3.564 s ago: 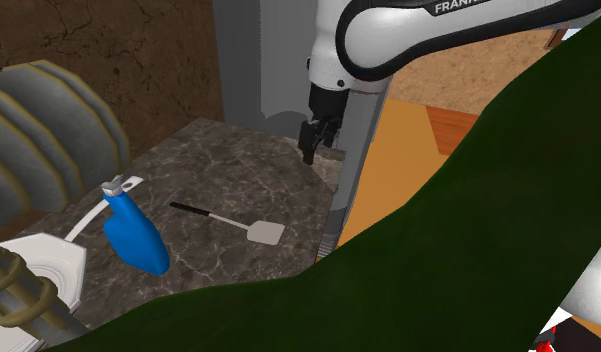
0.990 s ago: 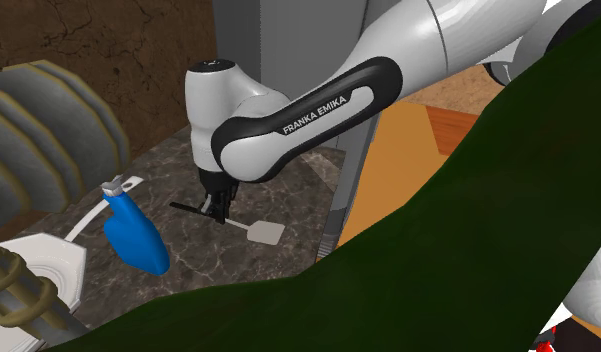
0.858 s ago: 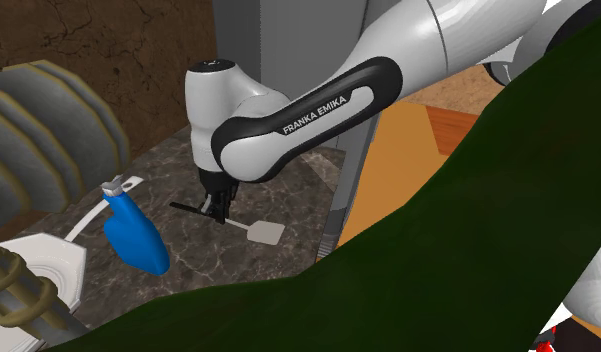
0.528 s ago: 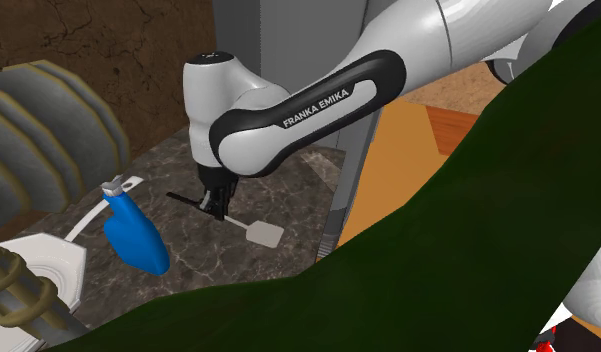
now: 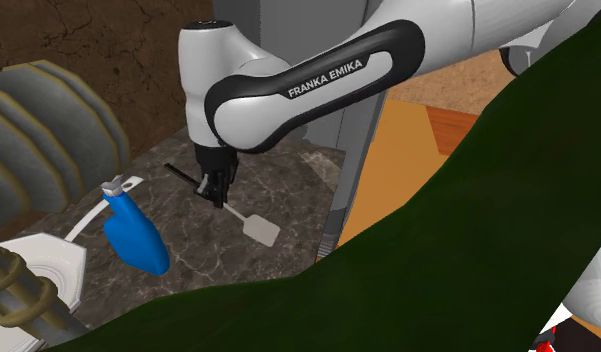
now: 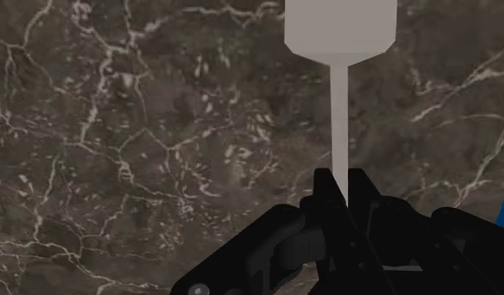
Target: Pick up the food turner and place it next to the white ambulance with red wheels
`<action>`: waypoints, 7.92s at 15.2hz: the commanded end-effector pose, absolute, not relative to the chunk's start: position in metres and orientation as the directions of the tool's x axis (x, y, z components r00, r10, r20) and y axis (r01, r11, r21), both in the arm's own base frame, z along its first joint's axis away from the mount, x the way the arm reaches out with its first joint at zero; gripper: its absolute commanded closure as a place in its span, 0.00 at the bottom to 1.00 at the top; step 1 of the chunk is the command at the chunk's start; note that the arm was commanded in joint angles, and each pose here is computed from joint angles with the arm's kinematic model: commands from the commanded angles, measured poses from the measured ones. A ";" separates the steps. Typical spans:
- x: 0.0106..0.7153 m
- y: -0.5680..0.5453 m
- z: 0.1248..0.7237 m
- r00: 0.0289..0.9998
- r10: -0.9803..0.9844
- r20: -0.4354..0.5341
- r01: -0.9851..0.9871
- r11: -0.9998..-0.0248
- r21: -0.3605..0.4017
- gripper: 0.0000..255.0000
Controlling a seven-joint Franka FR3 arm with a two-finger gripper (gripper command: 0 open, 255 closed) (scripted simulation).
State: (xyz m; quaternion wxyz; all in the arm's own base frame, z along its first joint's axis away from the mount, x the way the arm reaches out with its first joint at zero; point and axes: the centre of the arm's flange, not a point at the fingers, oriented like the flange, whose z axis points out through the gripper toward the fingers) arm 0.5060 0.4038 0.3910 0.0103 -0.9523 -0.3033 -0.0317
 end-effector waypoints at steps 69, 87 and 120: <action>0.050 0.326 0.550 0.814 0.577 0.066 0.578 -0.816 0.000 1.00; 0.050 0.326 0.455 0.814 0.577 0.066 0.578 -0.816 0.000 1.00; 0.050 0.326 0.351 0.814 0.577 0.066 0.578 -0.816 0.000 0.00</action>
